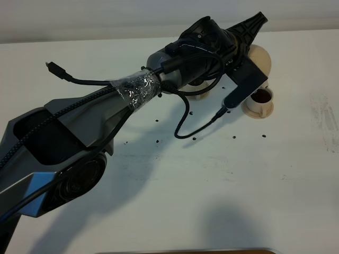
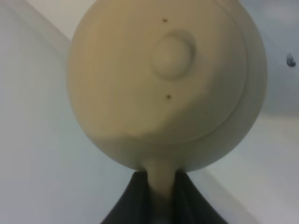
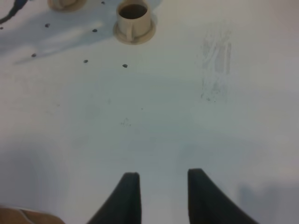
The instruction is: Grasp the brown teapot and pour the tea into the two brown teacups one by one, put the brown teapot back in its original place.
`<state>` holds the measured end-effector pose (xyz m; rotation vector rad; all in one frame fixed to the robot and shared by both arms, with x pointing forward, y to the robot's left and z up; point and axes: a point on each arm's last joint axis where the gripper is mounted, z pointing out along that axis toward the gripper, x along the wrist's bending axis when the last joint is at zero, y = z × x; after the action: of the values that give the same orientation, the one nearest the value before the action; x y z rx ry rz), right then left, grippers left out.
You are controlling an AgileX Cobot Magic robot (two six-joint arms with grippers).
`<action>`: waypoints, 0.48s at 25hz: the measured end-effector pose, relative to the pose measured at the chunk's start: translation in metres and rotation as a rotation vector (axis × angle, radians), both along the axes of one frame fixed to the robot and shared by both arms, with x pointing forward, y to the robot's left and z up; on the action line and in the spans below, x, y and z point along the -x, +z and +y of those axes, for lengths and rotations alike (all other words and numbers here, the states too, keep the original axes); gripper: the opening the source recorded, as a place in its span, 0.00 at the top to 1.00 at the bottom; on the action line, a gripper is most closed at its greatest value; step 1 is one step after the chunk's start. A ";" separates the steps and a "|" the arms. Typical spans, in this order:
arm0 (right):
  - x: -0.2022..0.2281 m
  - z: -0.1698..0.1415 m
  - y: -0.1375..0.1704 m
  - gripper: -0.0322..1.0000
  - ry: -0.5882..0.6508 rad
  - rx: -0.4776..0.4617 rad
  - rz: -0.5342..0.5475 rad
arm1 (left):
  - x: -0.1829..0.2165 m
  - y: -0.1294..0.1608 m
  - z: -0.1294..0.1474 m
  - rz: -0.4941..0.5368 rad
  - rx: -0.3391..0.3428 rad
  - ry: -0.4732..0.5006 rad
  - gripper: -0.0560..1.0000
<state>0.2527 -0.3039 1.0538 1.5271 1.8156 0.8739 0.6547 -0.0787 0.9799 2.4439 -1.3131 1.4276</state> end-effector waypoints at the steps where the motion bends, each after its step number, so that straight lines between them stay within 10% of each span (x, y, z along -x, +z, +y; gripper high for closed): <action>1: 0.000 0.000 0.000 0.74 0.000 0.000 0.000 | -0.001 0.000 0.001 0.016 0.025 0.020 0.79; 12: 0.000 0.000 0.000 0.74 0.000 0.000 0.000 | -0.001 0.014 0.012 0.232 0.296 0.250 0.79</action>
<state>0.2527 -0.3039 1.0538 1.5271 1.8156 0.8739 0.6562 -0.0663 0.9941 2.5357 -0.7165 1.2266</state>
